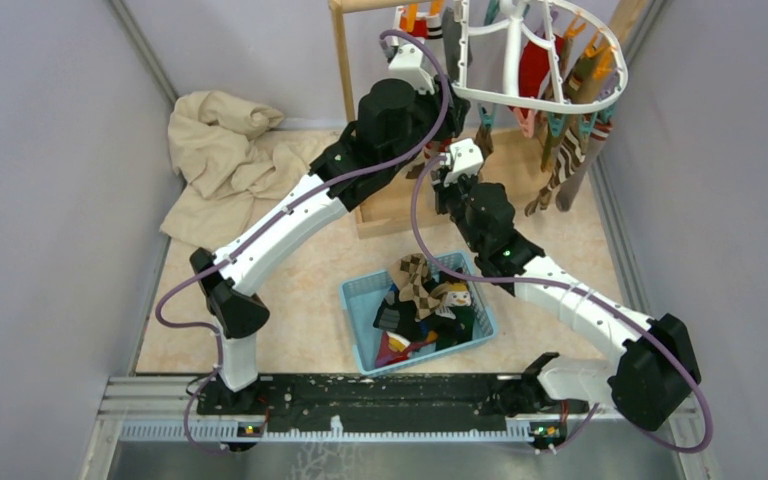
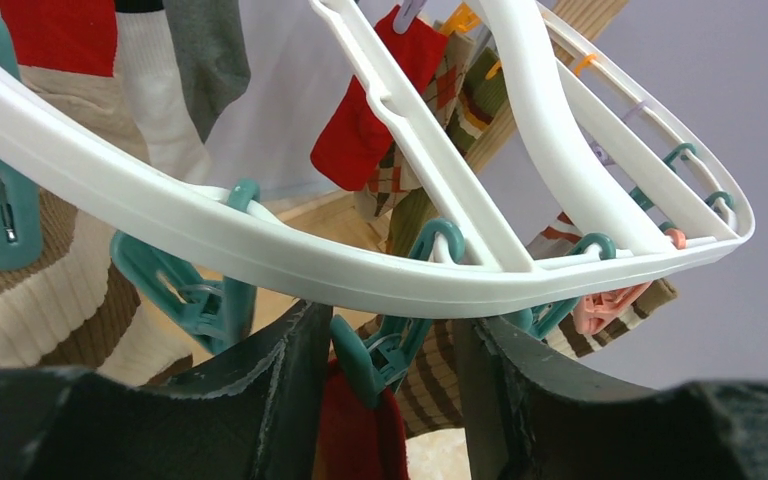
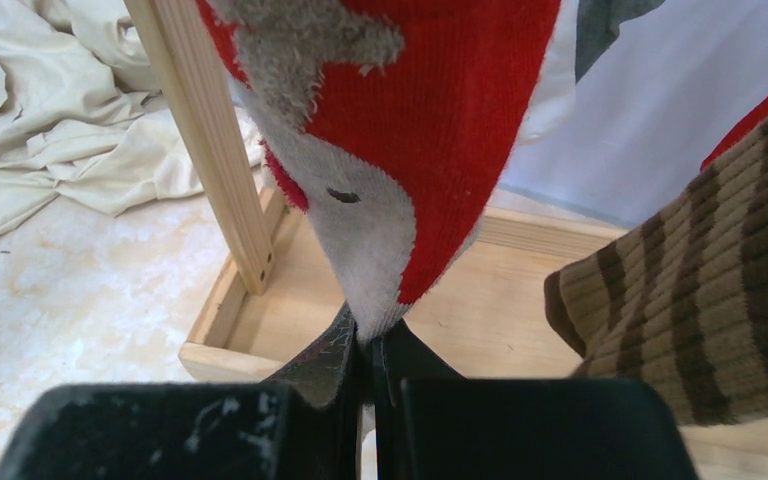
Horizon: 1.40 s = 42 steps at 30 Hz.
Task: Remove the socks clipped to the hanger
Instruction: Remove the sock from the hanger.
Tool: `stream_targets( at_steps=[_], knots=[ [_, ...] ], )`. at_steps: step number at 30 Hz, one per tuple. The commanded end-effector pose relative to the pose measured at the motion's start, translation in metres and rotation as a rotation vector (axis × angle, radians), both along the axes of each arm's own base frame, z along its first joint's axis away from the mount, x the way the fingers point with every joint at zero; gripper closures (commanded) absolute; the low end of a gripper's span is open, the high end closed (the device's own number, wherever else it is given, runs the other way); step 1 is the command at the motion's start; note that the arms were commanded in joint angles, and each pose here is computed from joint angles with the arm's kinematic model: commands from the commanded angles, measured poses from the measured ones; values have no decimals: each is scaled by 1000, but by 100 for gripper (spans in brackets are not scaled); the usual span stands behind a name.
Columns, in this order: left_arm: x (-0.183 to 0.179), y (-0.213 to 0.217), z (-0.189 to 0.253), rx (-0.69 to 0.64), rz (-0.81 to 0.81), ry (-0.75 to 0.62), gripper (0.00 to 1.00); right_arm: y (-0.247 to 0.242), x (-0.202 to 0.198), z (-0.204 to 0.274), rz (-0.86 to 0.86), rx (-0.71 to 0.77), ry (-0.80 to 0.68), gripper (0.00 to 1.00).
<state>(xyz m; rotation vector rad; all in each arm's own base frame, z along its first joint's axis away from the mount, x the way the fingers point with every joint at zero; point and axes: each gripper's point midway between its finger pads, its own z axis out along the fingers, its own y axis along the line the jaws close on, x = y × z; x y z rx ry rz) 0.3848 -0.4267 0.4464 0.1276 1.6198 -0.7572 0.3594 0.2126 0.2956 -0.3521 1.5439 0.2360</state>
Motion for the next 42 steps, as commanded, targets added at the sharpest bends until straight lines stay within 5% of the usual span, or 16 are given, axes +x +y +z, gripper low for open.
stream_targets(
  at_steps=[1,23,42],
  knots=[
    [1,1,12,-2,23,-30,48,4,0,33,1,45,-70,100],
    [-2,-1,23,-14,-5,-52,81,-8,-10,30,-18,45,-67,100],
    [-2,-3,25,-29,-26,-55,85,-20,-45,6,34,97,21,100]
  ],
)
